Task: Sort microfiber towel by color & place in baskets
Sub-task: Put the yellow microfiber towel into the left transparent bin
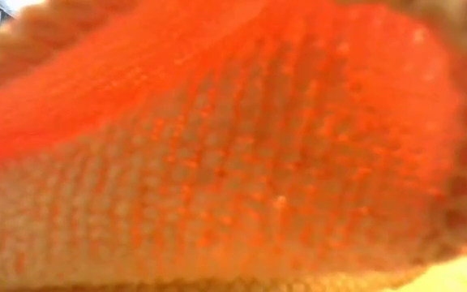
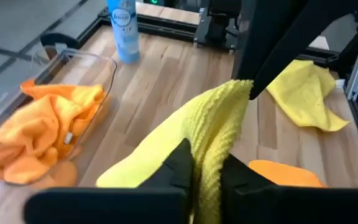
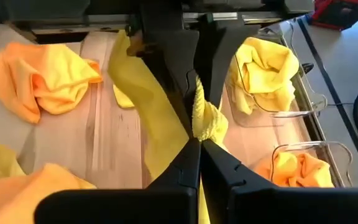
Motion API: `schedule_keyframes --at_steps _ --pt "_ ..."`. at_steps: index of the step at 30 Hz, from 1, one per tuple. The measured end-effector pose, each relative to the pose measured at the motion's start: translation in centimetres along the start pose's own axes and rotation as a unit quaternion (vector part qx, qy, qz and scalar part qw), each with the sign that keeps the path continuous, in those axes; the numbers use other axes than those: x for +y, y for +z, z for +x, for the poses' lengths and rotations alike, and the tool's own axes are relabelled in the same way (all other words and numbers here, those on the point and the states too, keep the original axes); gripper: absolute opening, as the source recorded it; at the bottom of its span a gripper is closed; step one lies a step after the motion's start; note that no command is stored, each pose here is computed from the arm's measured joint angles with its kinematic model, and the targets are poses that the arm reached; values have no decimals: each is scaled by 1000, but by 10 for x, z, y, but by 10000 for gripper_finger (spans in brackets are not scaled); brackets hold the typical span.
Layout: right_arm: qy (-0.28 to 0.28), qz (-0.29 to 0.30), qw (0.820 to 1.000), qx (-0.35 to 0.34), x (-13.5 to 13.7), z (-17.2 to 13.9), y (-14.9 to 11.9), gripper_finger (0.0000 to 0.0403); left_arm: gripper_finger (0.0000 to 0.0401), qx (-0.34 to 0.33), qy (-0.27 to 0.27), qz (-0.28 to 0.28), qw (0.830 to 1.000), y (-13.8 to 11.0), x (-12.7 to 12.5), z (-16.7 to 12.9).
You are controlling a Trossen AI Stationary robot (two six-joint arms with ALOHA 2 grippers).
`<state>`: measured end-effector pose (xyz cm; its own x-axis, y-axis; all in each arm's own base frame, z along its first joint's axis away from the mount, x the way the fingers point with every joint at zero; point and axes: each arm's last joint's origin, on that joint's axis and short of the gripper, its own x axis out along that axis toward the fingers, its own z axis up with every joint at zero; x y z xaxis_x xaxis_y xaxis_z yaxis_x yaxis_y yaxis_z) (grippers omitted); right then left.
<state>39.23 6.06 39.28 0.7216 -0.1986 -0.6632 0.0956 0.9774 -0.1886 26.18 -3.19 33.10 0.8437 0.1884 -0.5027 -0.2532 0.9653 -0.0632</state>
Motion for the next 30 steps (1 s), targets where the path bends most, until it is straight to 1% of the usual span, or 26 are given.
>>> schedule_keyframes --at_steps 3,6,9,12,15,17,20,22,24,27,30 --pt "0 17 1000 1 0 0 0 3 10 0 0 -27 1000 0 0 0" --pt "0 20 999 31 0 -1 -6 17 3 -2 16 -46 999 0 1 -1" --pt "4 11 997 78 -1 -2 -16 46 2 -16 40 -70 997 1 4 -4" --pt "5 12 991 132 -1 -4 -26 85 1 -31 59 -93 993 3 6 -9" --pt "-2 12 981 195 -2 -9 -38 118 1 -51 103 -106 988 6 14 -25" --pt "-31 18 975 219 -3 -12 -44 132 1 -63 140 -123 980 12 23 -42" --pt "-72 19 973 220 -1 -12 -51 139 1 -68 185 -141 970 24 39 -72" --pt "-72 37 976 202 -1 -11 -57 137 1 -57 219 -140 964 31 50 -92" --pt "-72 58 978 190 -1 -11 -69 131 0 -47 247 -141 957 38 61 -111" --pt "-67 113 977 167 -4 -8 -94 121 0 -20 294 -146 944 43 78 -129" --pt "-51 188 970 146 -8 -9 -123 109 0 7 326 -140 935 43 94 -134"
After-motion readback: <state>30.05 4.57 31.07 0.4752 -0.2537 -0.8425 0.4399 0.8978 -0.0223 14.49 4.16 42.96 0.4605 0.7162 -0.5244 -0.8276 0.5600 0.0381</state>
